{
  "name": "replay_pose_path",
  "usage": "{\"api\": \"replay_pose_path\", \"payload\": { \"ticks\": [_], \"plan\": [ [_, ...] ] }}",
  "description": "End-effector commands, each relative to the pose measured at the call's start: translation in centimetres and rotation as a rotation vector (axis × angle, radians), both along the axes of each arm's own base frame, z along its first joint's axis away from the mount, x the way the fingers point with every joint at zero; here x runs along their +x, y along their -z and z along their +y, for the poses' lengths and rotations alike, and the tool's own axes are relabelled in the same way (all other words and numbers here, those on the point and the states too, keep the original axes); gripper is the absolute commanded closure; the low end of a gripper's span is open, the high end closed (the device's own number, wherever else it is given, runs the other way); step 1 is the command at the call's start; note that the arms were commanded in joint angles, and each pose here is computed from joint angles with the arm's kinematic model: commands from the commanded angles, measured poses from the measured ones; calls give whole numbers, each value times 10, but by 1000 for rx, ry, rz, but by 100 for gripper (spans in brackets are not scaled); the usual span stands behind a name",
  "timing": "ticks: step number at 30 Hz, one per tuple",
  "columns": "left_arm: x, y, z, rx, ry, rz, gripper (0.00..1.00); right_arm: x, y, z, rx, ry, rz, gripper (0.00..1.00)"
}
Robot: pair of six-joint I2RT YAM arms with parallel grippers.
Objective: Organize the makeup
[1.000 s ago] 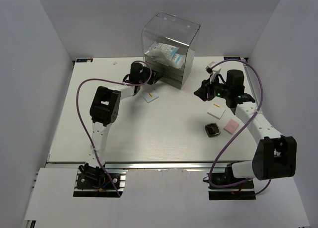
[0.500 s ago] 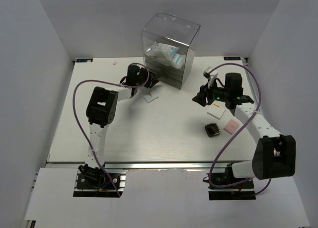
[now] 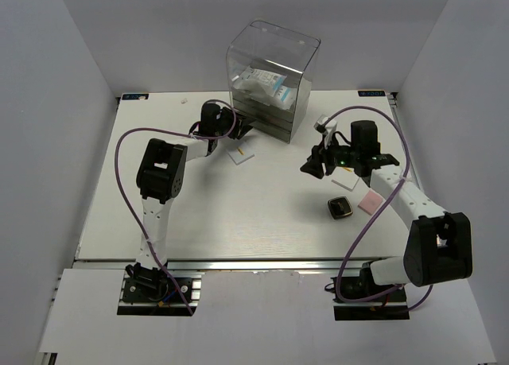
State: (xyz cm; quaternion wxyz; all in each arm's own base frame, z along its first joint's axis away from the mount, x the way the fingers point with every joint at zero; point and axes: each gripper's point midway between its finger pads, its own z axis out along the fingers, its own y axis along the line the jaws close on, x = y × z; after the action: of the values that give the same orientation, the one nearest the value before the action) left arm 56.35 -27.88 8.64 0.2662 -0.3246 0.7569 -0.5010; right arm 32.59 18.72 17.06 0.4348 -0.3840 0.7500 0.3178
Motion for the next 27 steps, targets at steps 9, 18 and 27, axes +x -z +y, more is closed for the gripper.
{"api": "replay_pose_path", "payload": {
  "ticks": [9,18,27],
  "plan": [
    [16,-23,-4,-66,2,-53,64,-11,7,12,-5,-60,12,46],
    [23,-11,-5,-75,-6,-38,72,-13,6,11,-5,-62,14,45],
    [28,-6,-5,-77,-21,-33,76,-12,4,12,-3,-66,14,45]
  ]
}}
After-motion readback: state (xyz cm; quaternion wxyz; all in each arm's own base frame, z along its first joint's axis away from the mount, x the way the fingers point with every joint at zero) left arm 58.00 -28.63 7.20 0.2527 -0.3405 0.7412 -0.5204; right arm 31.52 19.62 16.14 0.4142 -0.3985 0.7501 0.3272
